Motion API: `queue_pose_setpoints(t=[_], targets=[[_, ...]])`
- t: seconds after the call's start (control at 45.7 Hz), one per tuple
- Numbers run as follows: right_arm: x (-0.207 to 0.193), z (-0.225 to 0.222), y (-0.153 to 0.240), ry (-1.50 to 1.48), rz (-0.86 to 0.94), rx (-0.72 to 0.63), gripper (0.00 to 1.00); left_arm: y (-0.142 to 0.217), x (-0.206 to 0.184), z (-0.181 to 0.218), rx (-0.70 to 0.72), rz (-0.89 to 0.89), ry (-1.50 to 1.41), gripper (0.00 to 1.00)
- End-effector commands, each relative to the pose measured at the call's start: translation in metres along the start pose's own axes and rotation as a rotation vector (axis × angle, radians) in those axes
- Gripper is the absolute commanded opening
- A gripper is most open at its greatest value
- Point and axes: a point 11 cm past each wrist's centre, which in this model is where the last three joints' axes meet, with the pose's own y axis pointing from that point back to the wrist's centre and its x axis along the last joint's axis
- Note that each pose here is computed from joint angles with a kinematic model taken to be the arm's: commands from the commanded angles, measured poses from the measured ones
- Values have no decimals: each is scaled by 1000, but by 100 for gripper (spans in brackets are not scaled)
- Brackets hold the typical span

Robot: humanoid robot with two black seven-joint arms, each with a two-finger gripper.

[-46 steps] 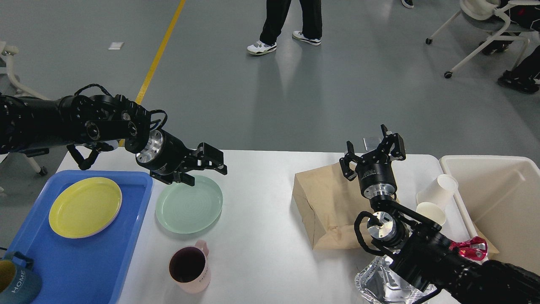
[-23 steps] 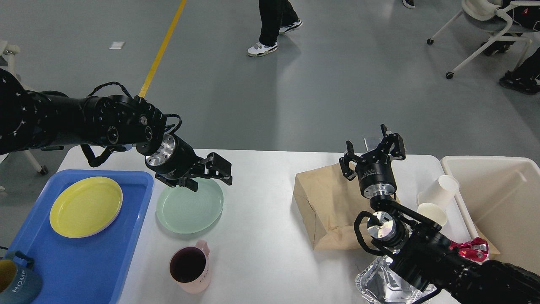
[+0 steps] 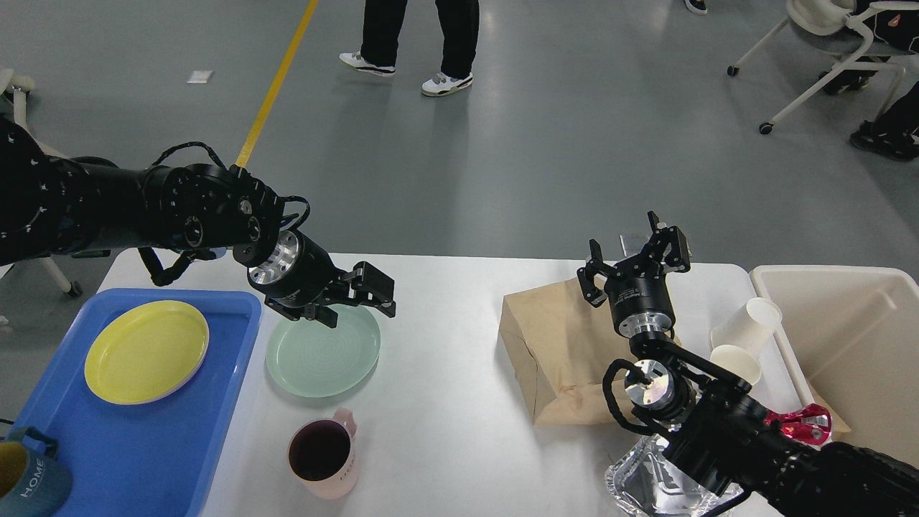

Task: Tidy desktop
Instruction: 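Lower the left gripper onto the pink mug's rim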

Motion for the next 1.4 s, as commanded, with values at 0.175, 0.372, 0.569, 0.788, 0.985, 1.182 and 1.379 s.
queue_pose_setpoints(t=[0.175,0.372,0.569,0.788,0.985,1.182,1.379], targets=[[0,0,0,-1,-1,0,100,-1,-1,-2,-1,-4,6,97],[0,0,0,0,0,0,100,-6,-13,-1,0,-59,13,97],[0,0,0,0,0,0,100,-1,-10,-7,-2,-48,34,97],[0,0,0,-1,-1,0,100,-7,-27,-1,-12,-140,48,97],[0,0,0,-1,-1,0,100,-2,-56,-11,28,-349,115,97],[0,0,0,-1,-1,0,100,5,-68,-31,131,-441,143,97],[0,0,0,-1,-1,0,100,8,-73,-44,194,-458,143,97]])
